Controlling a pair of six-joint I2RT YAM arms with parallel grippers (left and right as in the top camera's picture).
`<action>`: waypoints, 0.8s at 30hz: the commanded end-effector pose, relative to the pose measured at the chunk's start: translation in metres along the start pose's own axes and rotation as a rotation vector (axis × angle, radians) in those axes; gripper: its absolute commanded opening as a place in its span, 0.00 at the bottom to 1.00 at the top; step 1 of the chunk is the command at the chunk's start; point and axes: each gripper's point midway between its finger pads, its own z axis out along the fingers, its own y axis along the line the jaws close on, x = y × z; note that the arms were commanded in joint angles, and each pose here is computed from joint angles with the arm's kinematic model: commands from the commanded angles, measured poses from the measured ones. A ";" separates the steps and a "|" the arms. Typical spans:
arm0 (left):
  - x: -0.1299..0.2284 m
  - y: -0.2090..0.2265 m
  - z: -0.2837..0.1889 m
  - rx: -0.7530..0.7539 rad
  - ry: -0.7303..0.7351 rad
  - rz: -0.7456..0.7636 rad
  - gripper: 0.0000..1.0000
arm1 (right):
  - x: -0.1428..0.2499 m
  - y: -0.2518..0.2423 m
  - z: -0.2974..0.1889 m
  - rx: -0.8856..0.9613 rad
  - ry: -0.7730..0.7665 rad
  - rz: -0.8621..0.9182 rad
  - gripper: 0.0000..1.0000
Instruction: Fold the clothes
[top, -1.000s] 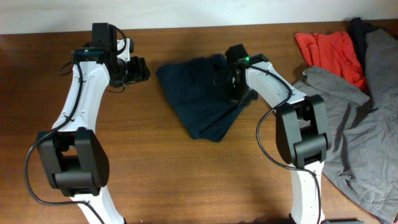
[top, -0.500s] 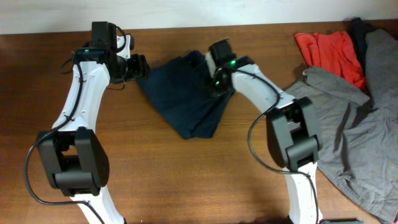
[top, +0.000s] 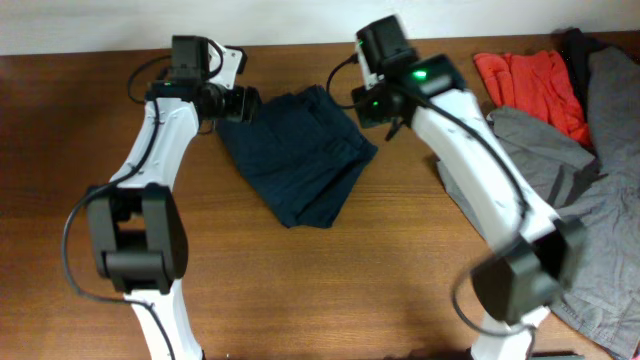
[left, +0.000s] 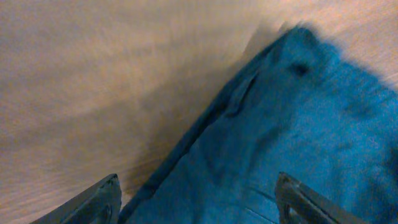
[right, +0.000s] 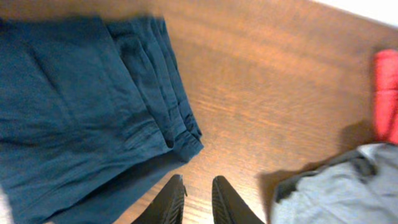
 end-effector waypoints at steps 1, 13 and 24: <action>0.026 0.003 0.036 0.014 0.075 0.012 0.77 | -0.003 -0.006 -0.028 0.021 -0.039 0.006 0.20; 0.141 0.018 0.029 -0.084 0.530 -0.122 0.37 | 0.012 -0.008 -0.037 0.024 0.010 -0.002 0.21; 0.183 0.033 -0.011 -0.056 0.700 -0.371 0.30 | 0.021 -0.008 -0.036 0.026 0.049 -0.008 0.21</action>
